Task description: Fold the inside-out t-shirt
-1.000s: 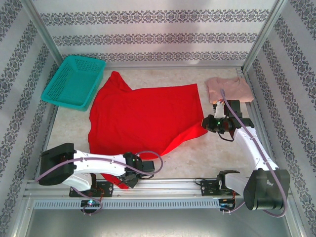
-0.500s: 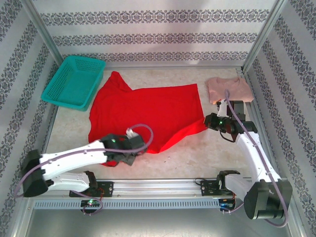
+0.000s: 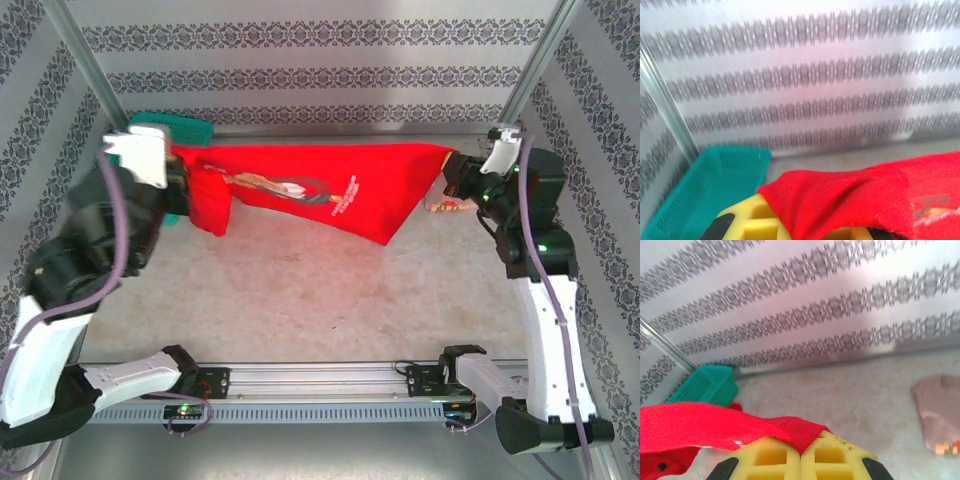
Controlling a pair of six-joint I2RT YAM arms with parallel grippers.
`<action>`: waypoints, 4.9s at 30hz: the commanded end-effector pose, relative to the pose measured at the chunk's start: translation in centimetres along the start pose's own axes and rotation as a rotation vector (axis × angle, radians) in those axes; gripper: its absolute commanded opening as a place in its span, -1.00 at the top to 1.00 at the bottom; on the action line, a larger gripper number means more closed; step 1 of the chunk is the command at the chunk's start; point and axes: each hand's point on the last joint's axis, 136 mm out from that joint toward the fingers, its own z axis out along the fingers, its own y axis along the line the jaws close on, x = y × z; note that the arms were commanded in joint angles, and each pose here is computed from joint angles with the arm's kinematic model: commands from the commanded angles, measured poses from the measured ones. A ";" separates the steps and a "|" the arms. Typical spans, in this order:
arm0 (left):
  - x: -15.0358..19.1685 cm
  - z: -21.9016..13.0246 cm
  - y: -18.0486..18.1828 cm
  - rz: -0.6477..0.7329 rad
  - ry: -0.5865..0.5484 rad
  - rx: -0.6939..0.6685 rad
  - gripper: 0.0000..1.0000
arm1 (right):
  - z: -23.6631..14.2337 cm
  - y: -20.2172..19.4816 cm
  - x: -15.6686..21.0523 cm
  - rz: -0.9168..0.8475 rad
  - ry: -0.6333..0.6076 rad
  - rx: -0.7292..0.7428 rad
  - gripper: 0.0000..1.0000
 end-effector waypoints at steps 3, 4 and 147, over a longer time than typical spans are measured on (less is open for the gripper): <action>-7.5 -5.0 2.9 0.113 -0.179 0.037 1.00 | -8.4 3.3 -6.0 -0.146 -0.181 0.049 1.00; -8.4 -5.6 2.9 0.120 -0.202 0.055 1.00 | -9.9 3.9 -6.8 -0.163 -0.214 0.053 1.00; 52.3 -9.2 -14.8 0.247 1.418 0.316 0.53 | 6.3 -18.7 32.3 0.221 0.885 0.532 1.00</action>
